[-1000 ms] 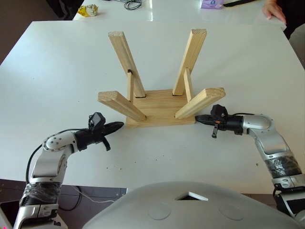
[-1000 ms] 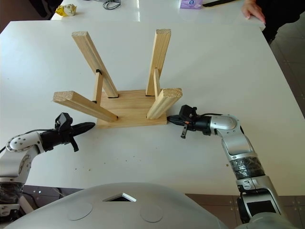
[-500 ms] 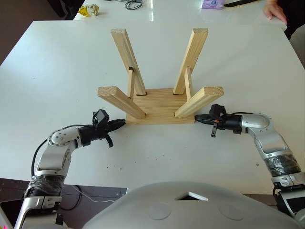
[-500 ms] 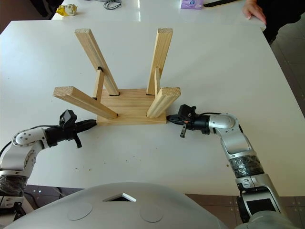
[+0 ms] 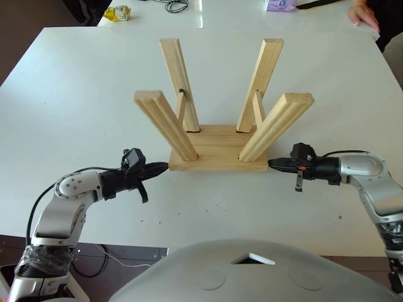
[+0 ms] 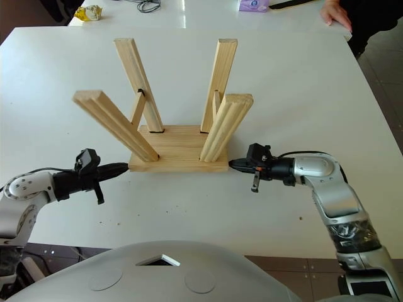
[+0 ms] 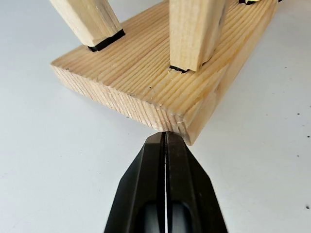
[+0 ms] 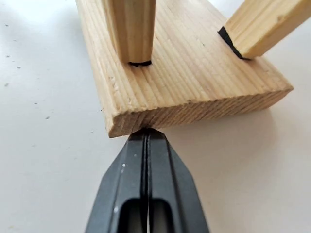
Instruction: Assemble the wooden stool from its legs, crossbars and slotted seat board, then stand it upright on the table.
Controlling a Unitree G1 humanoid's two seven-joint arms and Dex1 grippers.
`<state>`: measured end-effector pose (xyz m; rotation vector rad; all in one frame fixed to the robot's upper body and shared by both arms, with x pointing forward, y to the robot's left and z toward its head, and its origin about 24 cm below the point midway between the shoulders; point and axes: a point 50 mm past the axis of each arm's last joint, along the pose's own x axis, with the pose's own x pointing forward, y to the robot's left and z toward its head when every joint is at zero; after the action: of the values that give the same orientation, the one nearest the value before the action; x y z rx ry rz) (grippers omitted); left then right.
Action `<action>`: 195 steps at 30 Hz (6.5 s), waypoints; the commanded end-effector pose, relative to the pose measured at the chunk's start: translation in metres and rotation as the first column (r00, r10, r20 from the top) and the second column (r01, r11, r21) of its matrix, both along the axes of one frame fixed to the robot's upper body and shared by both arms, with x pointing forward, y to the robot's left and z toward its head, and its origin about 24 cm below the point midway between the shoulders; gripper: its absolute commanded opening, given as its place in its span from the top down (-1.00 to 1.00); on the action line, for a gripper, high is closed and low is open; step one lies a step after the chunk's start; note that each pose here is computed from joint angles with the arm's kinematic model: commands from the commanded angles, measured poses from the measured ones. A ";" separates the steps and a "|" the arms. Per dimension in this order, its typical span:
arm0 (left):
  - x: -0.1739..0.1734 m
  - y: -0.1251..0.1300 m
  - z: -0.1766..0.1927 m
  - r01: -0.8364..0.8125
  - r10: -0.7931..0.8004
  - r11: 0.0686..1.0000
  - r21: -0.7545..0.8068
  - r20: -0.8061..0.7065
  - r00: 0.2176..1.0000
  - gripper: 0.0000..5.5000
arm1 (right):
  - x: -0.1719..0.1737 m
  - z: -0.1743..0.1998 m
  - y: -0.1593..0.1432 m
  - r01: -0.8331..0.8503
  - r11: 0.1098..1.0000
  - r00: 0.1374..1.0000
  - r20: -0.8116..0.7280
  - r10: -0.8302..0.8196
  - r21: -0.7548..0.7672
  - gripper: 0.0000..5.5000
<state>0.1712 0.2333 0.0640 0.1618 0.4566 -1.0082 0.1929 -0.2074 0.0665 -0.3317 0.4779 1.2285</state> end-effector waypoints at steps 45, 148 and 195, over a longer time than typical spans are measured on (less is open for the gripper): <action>0.005 0.007 0.057 0.024 -0.008 0.992 -0.126 0.119 0.993 0.40 | 0.008 0.057 -0.005 -0.038 0.992 0.994 0.109 0.024 0.124 0.36; -0.003 -0.054 0.152 -0.349 0.232 -0.043 -0.936 -0.350 0.908 0.46 | 0.013 0.158 0.034 0.464 0.097 0.883 -0.451 -0.129 0.881 0.49; 0.019 -0.028 0.093 -0.633 0.464 -0.384 -0.672 -0.733 0.497 0.32 | 0.039 0.090 0.018 0.903 -0.359 0.151 -0.955 -0.254 0.238 0.33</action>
<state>0.1938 0.1750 0.1609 -1.5095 -0.0864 -0.1747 0.2319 -0.1568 0.1750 1.5074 0.2631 0.2069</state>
